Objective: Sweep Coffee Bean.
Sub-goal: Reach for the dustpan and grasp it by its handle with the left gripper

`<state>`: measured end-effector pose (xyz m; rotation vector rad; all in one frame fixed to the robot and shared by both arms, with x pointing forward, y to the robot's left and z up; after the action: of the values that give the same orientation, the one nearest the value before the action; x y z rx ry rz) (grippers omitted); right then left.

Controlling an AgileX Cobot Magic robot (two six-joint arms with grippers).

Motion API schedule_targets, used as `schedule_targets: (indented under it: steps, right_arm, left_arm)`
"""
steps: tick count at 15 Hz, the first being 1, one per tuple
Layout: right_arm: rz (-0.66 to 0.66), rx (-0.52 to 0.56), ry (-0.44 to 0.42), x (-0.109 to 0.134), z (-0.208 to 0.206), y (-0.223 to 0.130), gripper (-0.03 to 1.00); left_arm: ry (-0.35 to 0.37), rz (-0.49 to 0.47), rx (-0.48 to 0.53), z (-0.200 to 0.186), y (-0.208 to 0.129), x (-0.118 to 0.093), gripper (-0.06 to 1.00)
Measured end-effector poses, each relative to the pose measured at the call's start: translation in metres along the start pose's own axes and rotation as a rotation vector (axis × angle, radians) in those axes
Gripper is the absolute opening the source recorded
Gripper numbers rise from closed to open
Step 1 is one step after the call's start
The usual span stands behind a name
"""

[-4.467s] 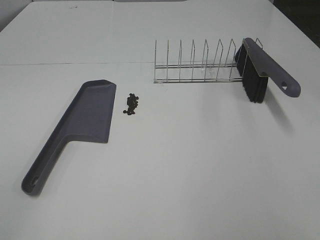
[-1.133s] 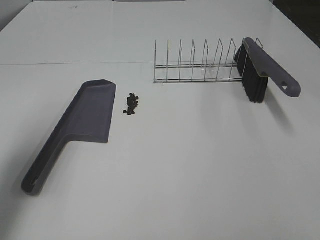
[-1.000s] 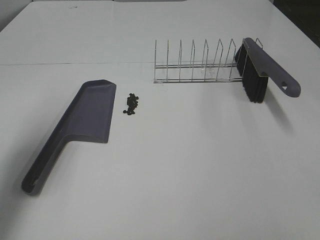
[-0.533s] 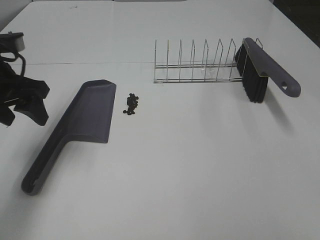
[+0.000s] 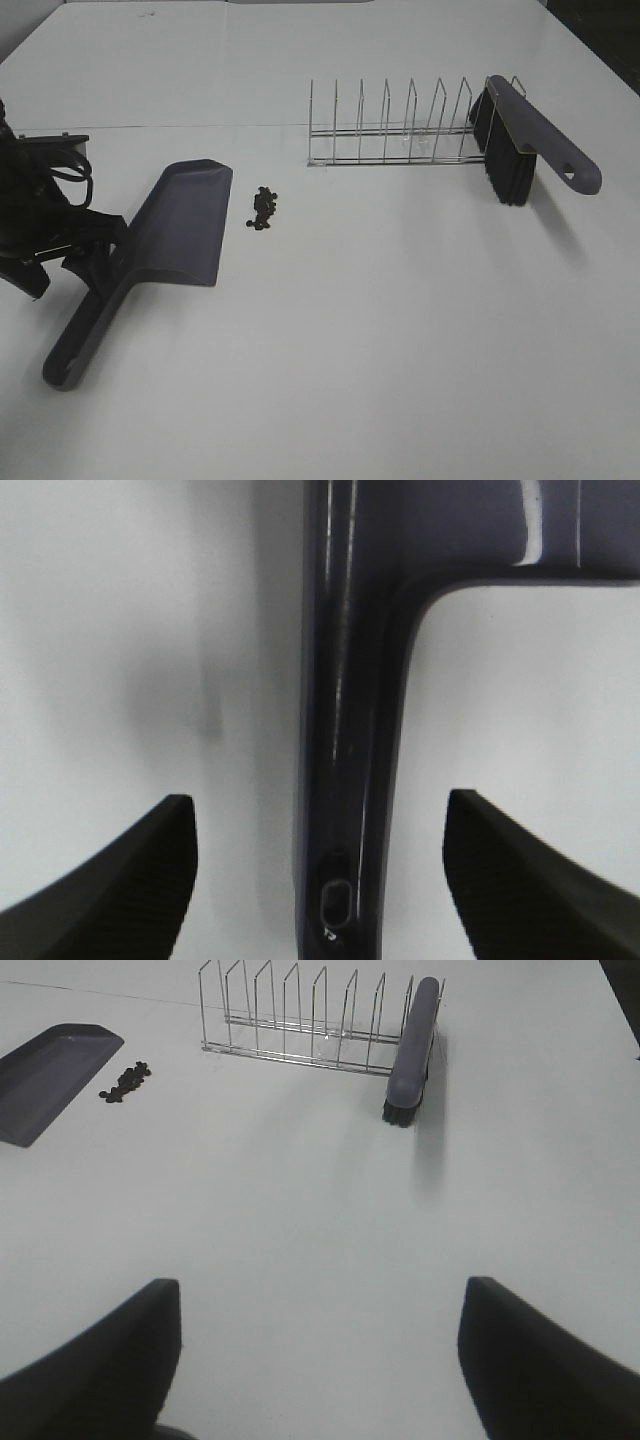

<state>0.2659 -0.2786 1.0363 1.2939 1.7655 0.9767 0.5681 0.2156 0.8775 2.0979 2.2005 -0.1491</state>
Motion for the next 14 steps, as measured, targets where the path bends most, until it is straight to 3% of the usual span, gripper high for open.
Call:
schedule_targets:
  steps: [4,11,13,14]
  right_arm:
    - [0.000,0.000,0.000,0.000,0.000,0.000,0.64]
    - [0.000,0.000,0.000,0.000,0.000,0.000,0.64]
    - [0.000,0.000,0.000,0.000,0.000,0.000,0.64]
    - [0.000,0.000,0.000,0.000,0.000,0.000,0.64]
  left_arm:
    - [0.066,0.032,-0.036,0.011,0.001,-0.012,0.63]
    - [0.087,0.037,-0.014,0.050,0.012,-0.015,0.62]
    - [0.091,0.040,-0.014,0.051,0.014,-0.015,0.57]
    - [0.091,0.035,-0.016,0.050,0.014,-0.015,0.49]
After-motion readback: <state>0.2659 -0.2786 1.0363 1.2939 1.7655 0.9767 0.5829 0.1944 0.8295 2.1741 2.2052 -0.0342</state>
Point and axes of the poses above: a point on each arm's last joint axis where the gripper is mounted, z pointing out along that axis toward the gripper, x along the wrist's bending axis when the last joint is at zero, y = z × x, the point moved 4 cm from there along z, pointing out along that axis toward the gripper, and after that the axes turned 7 degrees about -z, right-handed, at the moved point
